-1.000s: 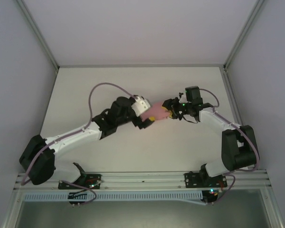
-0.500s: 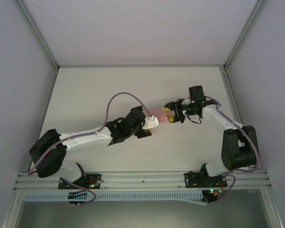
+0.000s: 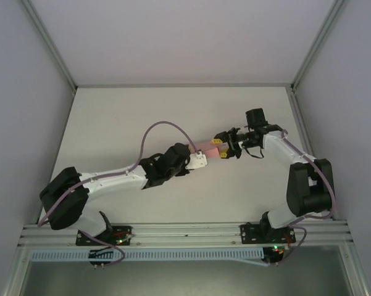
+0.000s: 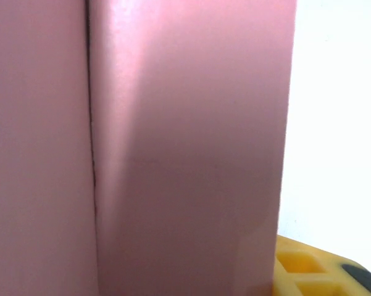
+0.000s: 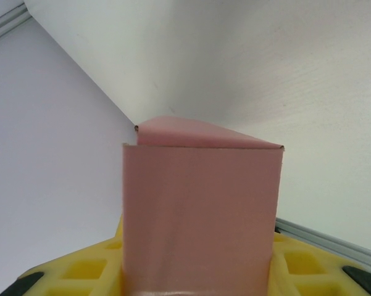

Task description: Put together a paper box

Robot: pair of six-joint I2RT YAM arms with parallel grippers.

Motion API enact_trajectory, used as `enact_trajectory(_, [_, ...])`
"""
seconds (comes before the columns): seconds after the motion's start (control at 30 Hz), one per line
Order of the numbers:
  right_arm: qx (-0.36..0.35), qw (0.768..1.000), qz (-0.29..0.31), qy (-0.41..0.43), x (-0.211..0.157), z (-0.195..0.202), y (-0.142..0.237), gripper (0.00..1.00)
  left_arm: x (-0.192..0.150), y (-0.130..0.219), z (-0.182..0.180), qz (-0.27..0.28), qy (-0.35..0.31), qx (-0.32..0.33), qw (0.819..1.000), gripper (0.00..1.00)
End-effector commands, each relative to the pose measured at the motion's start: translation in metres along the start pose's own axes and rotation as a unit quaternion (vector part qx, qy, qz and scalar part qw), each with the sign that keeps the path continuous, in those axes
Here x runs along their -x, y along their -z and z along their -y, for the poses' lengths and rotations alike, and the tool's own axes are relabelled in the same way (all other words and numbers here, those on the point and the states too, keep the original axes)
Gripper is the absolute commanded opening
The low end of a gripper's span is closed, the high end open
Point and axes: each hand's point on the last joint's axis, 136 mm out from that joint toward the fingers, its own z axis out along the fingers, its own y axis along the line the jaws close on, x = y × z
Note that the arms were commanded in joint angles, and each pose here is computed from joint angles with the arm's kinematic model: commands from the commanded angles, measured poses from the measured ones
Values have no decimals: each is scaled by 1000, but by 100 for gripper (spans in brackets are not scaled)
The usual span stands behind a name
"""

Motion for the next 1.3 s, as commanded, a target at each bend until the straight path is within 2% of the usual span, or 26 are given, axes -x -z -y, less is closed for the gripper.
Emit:
enact_trajectory(0.0, [-6,1000,-20,14,-15,2,4,53,10,3,-12,19,10,13,1000,38])
enact_trajectory(0.03, [-6,1000,-16,21,-14,2,5,59,10,4,-11,19,9,8,1000,37])
enact_trajectory(0.1, [-6,999,9,36,-10,-1,10,60,8,5,-8,16,9,-7,1000,34])
enact_trajectory(0.13, [-1,998,34,56,-5,-7,15,64,6,5,-7,14,8,-17,1000,34])
enact_trajectory(0.2, [10,988,111,107,11,-23,36,79,0,5,-3,7,11,-39,999,33])
enact_trajectory(0.23, [17,978,156,141,20,-34,52,93,-4,5,0,2,14,-60,998,33])
enact_trajectory(0.27, [19,963,200,179,28,-43,69,100,-8,6,4,-3,16,-82,996,33])
enact_trajectory(0.3, [7,945,250,213,36,-49,87,100,-12,7,5,-11,19,-99,995,33])
enact_trajectory(0.43, [-42,826,432,359,38,-73,157,100,-38,16,35,-40,0,-222,974,35])
enact_trajectory(0.47, [-28,798,460,388,32,-79,167,100,-47,16,39,-49,-4,-236,971,35])
enact_trajectory(0.53, [31,757,508,409,19,-82,180,100,-56,15,37,-58,5,-257,965,33])
enact_trajectory(0.57, [63,733,513,442,9,-86,181,100,-58,15,34,-59,15,-267,962,33])
enact_trajectory(0.6, [83,712,507,479,-3,-90,178,100,-60,14,32,-62,24,-275,959,33])
enact_trajectory(0.63, [91,703,488,510,-15,-91,173,100,-61,12,30,-67,27,-280,957,33])
enact_trajectory(0.73, [64,725,393,562,-36,-84,149,100,-69,4,29,-88,9,-290,953,33])
enact_trajectory(0.8, [50,731,303,609,-55,-73,126,100,-78,-3,27,-114,3,-298,948,33])
enact_trajectory(0.87, [26,735,238,634,-67,-59,107,100,-79,-8,23,-124,2,-314,941,34])
enact_trajectory(1.03, [-74,712,182,674,-66,-27,74,100,-78,-17,25,-138,-26,-348,927,36])
enact_trajectory(1.13, [-131,718,169,662,-49,-12,62,97,-83,-22,29,-156,-32,-363,918,37])
enact_trajectory(1.2, [-152,726,165,651,-35,-7,55,90,-84,-23,32,-156,-37,-368,916,40])
enact_trajectory(1.27, [-156,736,149,642,-27,-5,44,75,-81,-24,32,-149,-38,-372,915,40])
